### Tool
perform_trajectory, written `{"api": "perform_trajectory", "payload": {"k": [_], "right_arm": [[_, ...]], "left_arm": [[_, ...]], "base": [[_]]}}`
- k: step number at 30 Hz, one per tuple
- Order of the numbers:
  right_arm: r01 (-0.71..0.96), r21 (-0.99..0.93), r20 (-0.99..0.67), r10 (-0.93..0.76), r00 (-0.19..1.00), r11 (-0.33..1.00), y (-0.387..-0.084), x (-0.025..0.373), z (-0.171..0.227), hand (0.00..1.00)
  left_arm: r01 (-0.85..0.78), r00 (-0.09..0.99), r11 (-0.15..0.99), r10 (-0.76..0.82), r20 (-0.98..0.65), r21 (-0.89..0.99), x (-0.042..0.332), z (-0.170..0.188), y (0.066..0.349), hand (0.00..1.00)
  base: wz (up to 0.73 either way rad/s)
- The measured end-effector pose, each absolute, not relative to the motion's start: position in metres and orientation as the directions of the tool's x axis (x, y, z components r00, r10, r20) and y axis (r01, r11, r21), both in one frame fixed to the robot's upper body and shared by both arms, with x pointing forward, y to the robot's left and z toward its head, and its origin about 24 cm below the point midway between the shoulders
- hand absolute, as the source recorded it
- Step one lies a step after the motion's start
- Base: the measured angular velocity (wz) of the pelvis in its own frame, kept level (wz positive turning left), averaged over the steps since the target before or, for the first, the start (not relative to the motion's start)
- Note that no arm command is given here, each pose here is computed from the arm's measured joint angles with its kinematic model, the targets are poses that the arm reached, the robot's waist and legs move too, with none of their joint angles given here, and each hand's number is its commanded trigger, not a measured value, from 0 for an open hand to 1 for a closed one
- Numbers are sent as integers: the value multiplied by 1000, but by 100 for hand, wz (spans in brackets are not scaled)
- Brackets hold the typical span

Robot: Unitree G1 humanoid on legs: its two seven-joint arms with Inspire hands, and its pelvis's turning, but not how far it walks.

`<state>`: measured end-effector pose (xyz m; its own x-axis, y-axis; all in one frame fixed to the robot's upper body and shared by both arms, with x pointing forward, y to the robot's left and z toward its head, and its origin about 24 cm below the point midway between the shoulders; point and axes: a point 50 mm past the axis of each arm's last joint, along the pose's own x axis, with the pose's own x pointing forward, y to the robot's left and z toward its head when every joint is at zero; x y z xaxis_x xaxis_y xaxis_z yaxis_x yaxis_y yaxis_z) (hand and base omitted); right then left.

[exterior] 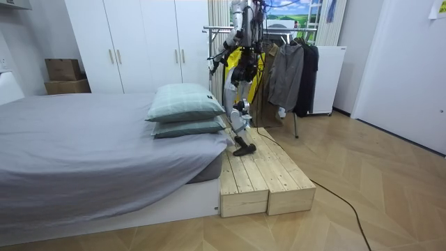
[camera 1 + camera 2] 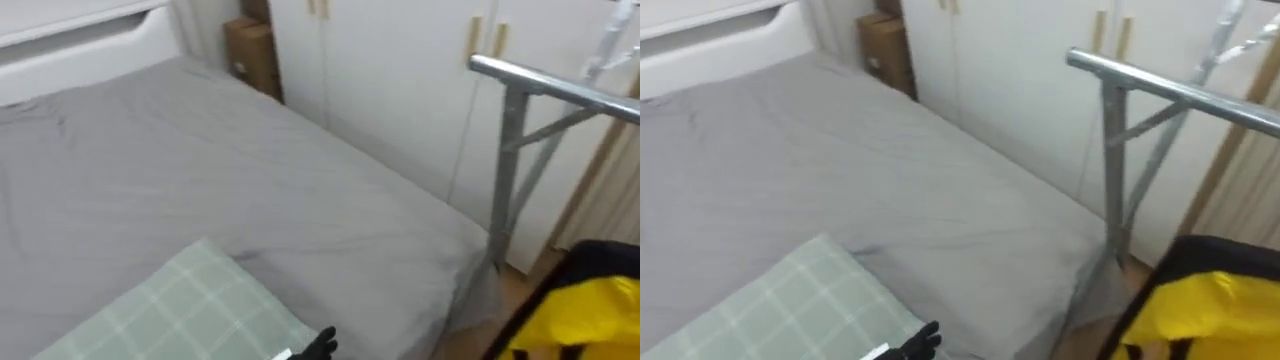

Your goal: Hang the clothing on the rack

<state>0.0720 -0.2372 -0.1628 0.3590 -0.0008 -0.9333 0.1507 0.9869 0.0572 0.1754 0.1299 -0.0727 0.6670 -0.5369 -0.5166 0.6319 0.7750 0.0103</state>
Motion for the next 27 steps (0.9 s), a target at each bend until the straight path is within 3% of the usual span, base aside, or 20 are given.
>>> {"api": "perform_trajectory", "payload": {"k": [7,11,17,20,27], "right_arm": [[77,77,-933,45,358,994,-234,83,-161,0],[93,74,-941,38,337,993,-234,76,-163,0],[121,67,-941,22,338,990,-226,76,-165,0],[102,36,-939,-1,343,994,-224,82,-165,0],[-129,-19,-931,29,364,991,-213,101,-163,0]], "left_arm": [[655,678,755,-573,-461,24,183,-60,121,0],[672,680,741,-609,-409,13,189,-52,110,0],[685,664,729,-614,-426,18,188,-53,115,0],[679,669,734,-601,-437,30,187,-54,118,0],[645,709,762,-568,-419,60,194,-50,120,0]], "base": [[98],[105],[112],[56],[22]]}}
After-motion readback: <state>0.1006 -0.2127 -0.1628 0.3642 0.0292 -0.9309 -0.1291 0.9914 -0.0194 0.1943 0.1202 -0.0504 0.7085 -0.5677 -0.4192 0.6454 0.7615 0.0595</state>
